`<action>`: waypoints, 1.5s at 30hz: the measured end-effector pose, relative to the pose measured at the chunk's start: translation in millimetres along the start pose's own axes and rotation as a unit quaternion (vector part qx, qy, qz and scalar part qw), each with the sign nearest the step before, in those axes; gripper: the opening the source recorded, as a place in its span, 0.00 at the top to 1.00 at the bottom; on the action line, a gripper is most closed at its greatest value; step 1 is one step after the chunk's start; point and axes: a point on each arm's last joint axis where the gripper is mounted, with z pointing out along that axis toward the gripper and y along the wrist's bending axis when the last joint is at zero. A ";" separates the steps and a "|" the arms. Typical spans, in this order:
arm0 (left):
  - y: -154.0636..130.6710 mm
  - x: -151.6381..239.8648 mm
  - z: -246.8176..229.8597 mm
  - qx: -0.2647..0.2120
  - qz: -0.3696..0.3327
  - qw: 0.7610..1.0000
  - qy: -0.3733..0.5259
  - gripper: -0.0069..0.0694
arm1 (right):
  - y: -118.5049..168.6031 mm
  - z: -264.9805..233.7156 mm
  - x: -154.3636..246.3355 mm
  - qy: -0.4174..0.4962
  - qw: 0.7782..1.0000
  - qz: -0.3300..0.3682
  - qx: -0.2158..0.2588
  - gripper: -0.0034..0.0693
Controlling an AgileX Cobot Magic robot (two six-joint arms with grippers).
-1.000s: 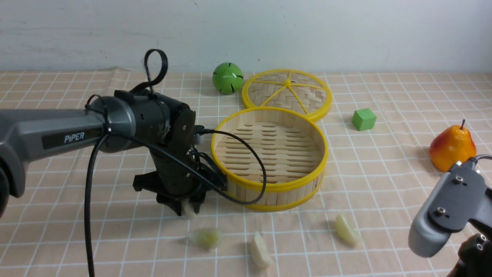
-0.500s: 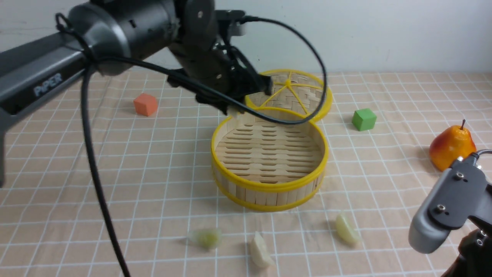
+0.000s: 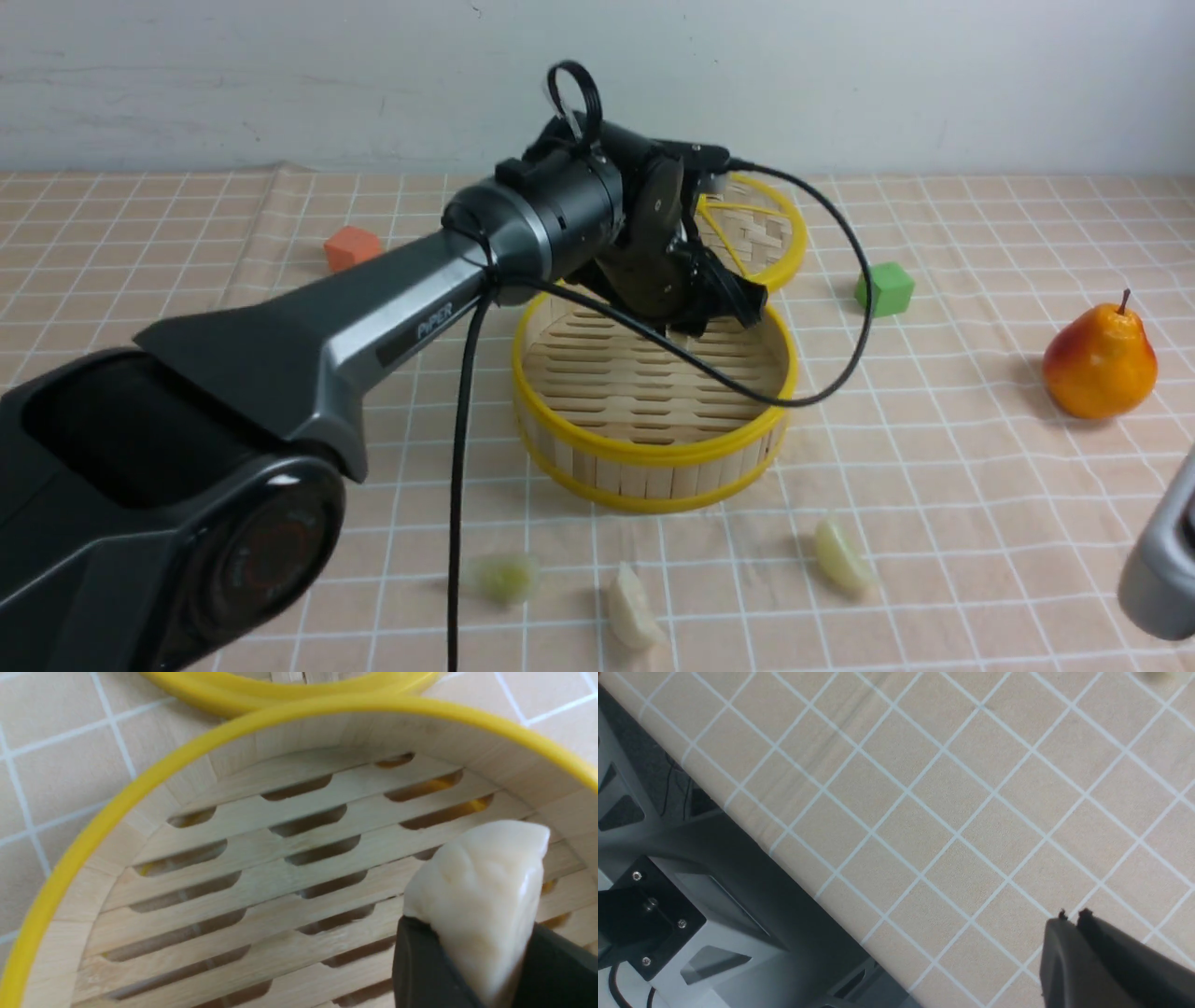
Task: Put the dumplings into the steamer on the table with the brown tablecloth.
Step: 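Place the dumpling into the bamboo steamer basket with the left gripper, then reach for and grasp a dumpling on the table with the left gripper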
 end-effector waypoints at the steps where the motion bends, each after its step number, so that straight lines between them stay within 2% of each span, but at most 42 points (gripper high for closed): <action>1: 0.2 1.2 2.1 -0.001 0.000 1.000 0.002 0.63 | 0.2 -1.0 0.6 -0.002 1.000 0.000 0.000 0.91; 4: 1.4 8.6 15.8 -0.004 0.002 1.000 0.014 0.56 | 1.8 -7.8 4.5 -0.019 1.000 -0.003 0.002 0.91; 7: 1.1 9.1 15.8 -0.002 -0.001 1.000 0.017 0.43 | 1.9 -9.0 5.2 -0.023 1.000 -0.004 0.004 0.91; 10: 0.1 3.9 -0.3 -0.001 -0.005 1.000 0.022 0.31 | 2.0 -9.4 5.4 -0.024 1.000 -0.004 0.004 0.91; 12: -0.5 -0.8 -13.2 0.000 -0.007 1.000 0.021 0.29 | 2.0 -9.4 5.4 -0.024 1.000 -0.004 0.004 0.91; 13: -1.6 -10.4 -40.5 0.003 -0.005 1.000 0.014 0.26 | 2.0 -9.4 5.2 -0.025 1.000 -0.004 0.004 0.91; 14: -1.6 -10.8 -43.8 0.002 -0.003 1.000 0.016 0.26 | 2.0 -9.4 5.0 -0.026 1.000 -0.004 0.004 0.91; 19: -0.6 -24.0 -151.2 0.006 0.054 0.998 0.038 0.25 | 0.9 -10.0 -1.5 -0.062 0.998 -0.004 0.010 0.91; 24: 2.5 -12.7 -200.5 0.019 0.127 0.990 0.054 0.25 | 0.0 -11.1 -8.0 -0.098 0.995 -0.004 0.015 0.91; 26: 5.4 2.8 -215.2 0.029 0.173 0.982 0.071 0.25 | -0.2 -11.6 -10.5 -0.112 0.994 -0.003 0.016 0.90; 34: 23.3 72.2 -191.8 0.035 0.311 0.931 0.186 0.25 | -0.2 -12.0 -12.2 -0.121 0.992 -0.002 0.016 0.89; 39: 30.6 105.6 -150.1 0.038 0.355 0.916 0.186 0.25 | 2.3 -12.1 -12.8 -0.125 0.992 0.005 0.002 0.89; 45: 35.5 127.4 -105.8 0.035 0.386 0.901 0.193 0.25 | 3.6 -12.0 -12.4 -0.123 0.992 0.008 -0.006 0.88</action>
